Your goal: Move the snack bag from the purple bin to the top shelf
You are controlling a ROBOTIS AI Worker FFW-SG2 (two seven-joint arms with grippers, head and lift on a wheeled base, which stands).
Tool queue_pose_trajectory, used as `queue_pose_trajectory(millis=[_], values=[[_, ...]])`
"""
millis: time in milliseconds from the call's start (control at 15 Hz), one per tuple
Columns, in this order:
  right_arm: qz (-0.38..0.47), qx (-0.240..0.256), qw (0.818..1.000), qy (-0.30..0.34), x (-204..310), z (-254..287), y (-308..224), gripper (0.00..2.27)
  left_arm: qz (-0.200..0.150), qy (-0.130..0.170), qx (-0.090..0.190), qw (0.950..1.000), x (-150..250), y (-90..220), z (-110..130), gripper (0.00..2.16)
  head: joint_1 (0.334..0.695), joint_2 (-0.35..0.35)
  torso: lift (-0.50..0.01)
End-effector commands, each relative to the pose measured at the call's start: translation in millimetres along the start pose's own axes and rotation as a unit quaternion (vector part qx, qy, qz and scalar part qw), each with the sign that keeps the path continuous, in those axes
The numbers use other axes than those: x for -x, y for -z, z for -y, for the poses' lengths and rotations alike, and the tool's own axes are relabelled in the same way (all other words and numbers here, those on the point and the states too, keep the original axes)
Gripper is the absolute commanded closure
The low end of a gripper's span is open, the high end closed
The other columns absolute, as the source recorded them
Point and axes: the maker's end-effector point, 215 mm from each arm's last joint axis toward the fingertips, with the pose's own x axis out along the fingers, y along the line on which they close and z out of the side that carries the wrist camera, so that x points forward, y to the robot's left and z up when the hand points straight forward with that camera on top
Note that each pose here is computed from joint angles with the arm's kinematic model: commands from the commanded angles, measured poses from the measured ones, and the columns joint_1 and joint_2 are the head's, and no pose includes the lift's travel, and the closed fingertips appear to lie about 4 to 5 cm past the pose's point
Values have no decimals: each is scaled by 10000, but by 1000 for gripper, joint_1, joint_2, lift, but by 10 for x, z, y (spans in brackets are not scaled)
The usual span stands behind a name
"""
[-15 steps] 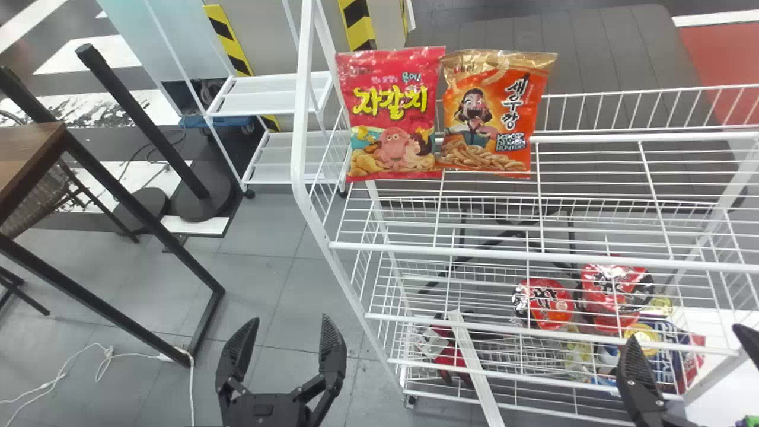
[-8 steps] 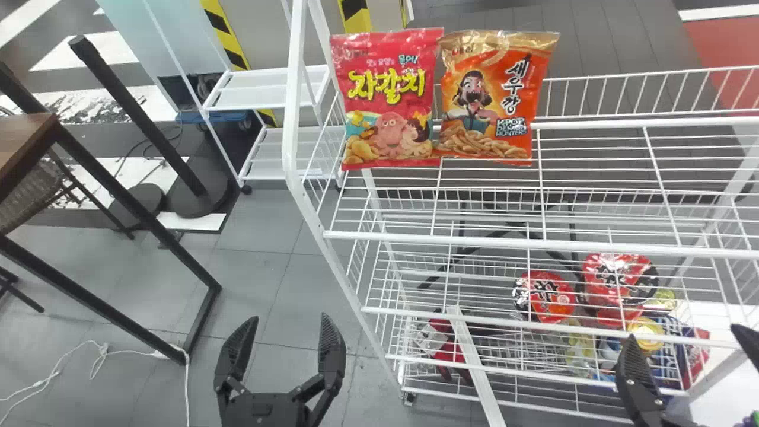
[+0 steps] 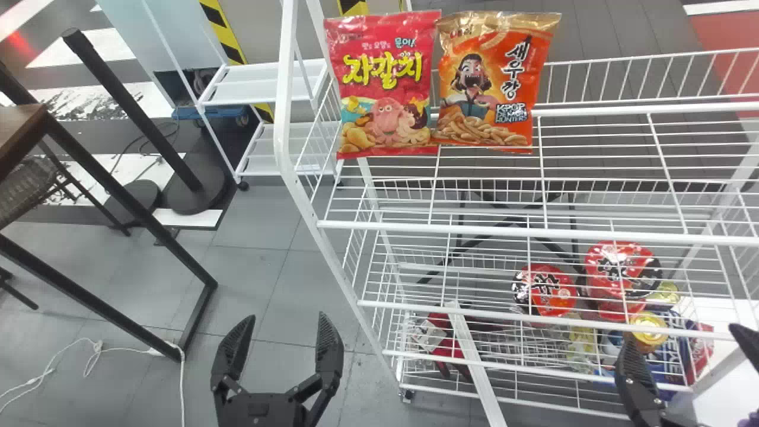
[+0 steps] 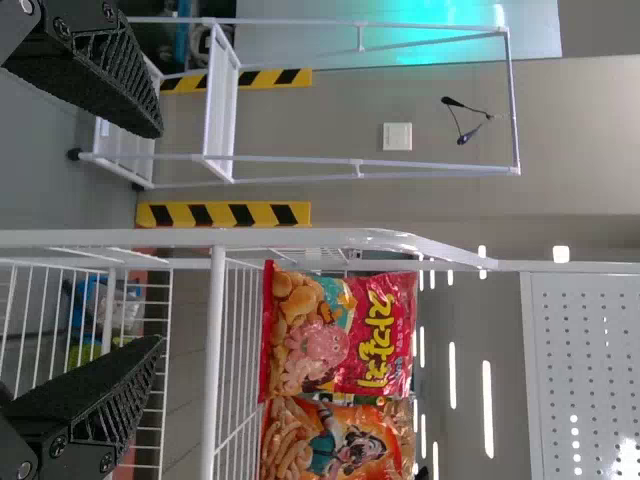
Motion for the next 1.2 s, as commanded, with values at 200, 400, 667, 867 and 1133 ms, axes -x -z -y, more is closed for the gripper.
queue_pose_trajectory(millis=[200,400,667,867,1133], values=[[-20,18,10000,-15,4,1,15,19,37,-23,16,10000,21,-22,-4,73,695,252,-94],[-6,16,10000,-18,4,2,7,19,66,-28,23,10000,35,-39,1,73,695,252,-106],[1,14,10000,-29,7,1,6,22,81,-35,25,10000,47,-48,-3,73,695,252,-121],[1,14,10000,-29,7,1,6,22,103,-30,34,9999,54,-61,3,73,695,252,-134],[1,14,10000,-29,7,1,6,26,125,-36,41,9999,57,-72,3,73,695,252,-149]])
